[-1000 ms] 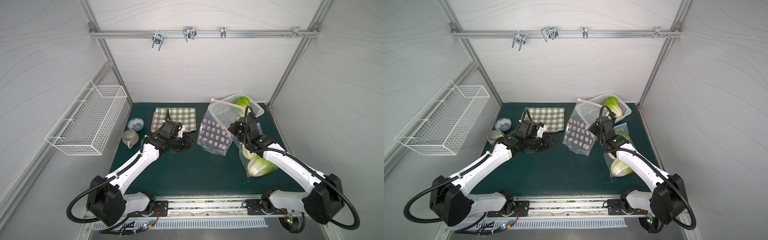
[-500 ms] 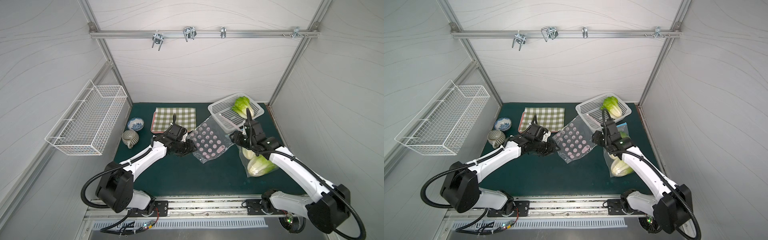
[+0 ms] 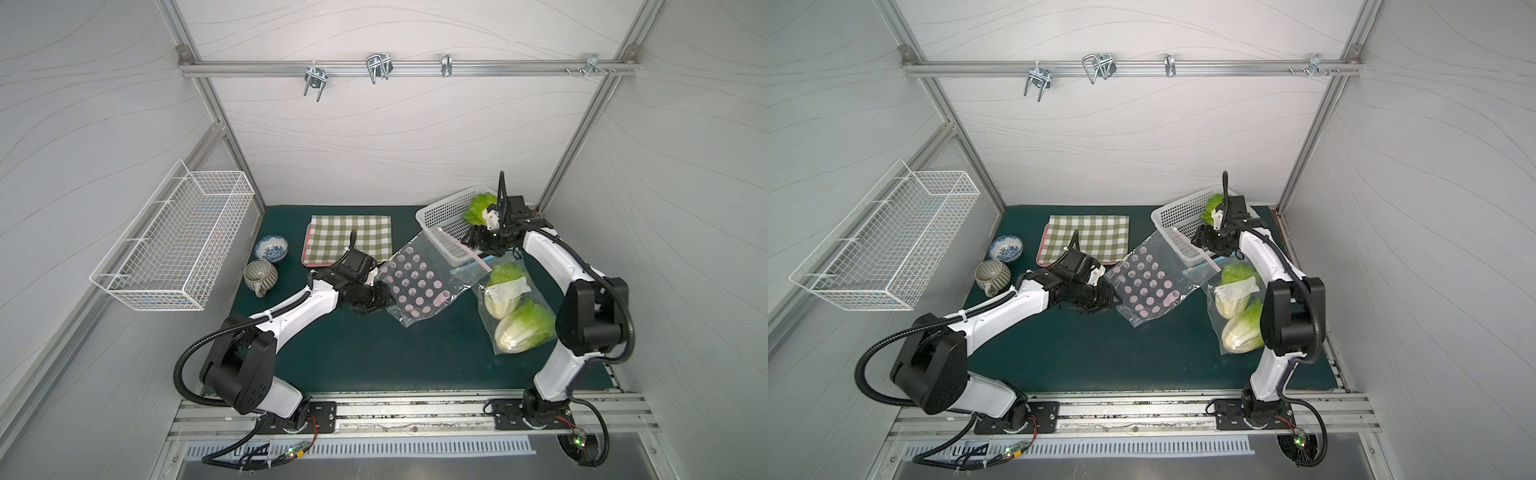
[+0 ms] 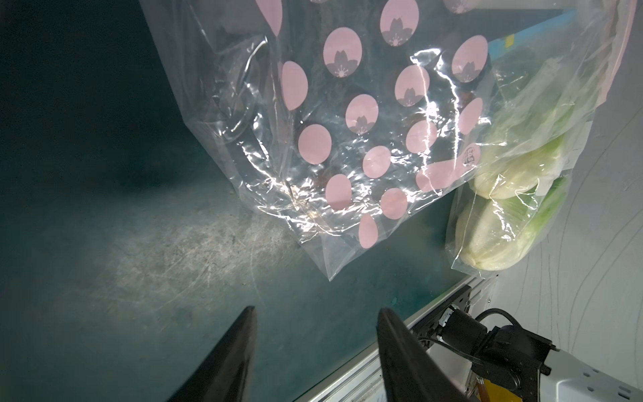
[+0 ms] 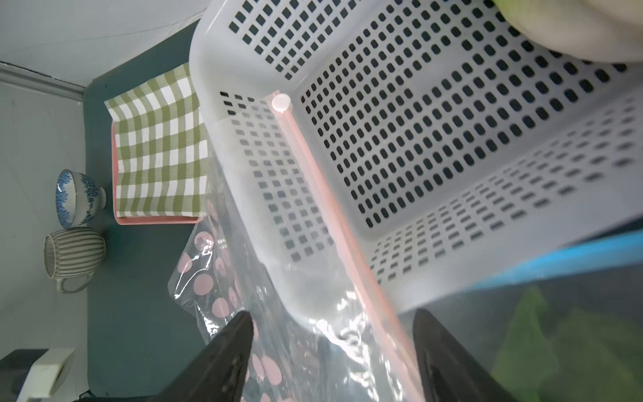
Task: Put the chinese cabbages into a zipper bag and zip it
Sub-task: Pick up the zipper food storage bag at the center of the board.
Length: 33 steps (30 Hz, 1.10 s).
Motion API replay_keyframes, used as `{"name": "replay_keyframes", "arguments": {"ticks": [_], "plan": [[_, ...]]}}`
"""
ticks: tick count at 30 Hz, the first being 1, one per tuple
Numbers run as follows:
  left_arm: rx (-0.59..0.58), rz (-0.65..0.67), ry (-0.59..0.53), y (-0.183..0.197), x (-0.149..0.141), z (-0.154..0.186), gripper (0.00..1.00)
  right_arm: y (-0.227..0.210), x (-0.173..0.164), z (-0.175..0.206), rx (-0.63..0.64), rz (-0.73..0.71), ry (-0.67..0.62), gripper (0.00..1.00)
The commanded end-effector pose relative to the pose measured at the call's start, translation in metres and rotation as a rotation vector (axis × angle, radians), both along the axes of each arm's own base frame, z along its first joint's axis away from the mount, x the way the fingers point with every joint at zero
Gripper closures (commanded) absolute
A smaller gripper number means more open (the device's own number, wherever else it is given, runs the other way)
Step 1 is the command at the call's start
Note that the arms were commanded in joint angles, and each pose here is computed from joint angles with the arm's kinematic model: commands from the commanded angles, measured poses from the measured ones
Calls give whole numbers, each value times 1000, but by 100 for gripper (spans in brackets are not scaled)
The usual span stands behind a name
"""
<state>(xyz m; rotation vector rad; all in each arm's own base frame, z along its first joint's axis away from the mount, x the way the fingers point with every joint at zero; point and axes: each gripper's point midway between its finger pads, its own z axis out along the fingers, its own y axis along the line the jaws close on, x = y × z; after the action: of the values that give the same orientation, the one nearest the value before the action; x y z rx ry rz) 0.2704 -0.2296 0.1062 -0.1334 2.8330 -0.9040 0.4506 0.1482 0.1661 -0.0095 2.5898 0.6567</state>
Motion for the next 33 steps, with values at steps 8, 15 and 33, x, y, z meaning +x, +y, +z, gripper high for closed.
{"name": "replay_keyframes", "arguments": {"ticks": [8, 15, 33], "plan": [[-10, -11, -36, -5, 7, 10, 42, 20, 9, -39, -78, 152, 105, 34], [-15, -8, -37, -6, 9, 12, 42, 32, 5, -35, -16, 163, 125, 64], [-55, -37, -277, -8, 22, 115, 39, 97, -77, 99, 255, 46, -87, 100]]}}
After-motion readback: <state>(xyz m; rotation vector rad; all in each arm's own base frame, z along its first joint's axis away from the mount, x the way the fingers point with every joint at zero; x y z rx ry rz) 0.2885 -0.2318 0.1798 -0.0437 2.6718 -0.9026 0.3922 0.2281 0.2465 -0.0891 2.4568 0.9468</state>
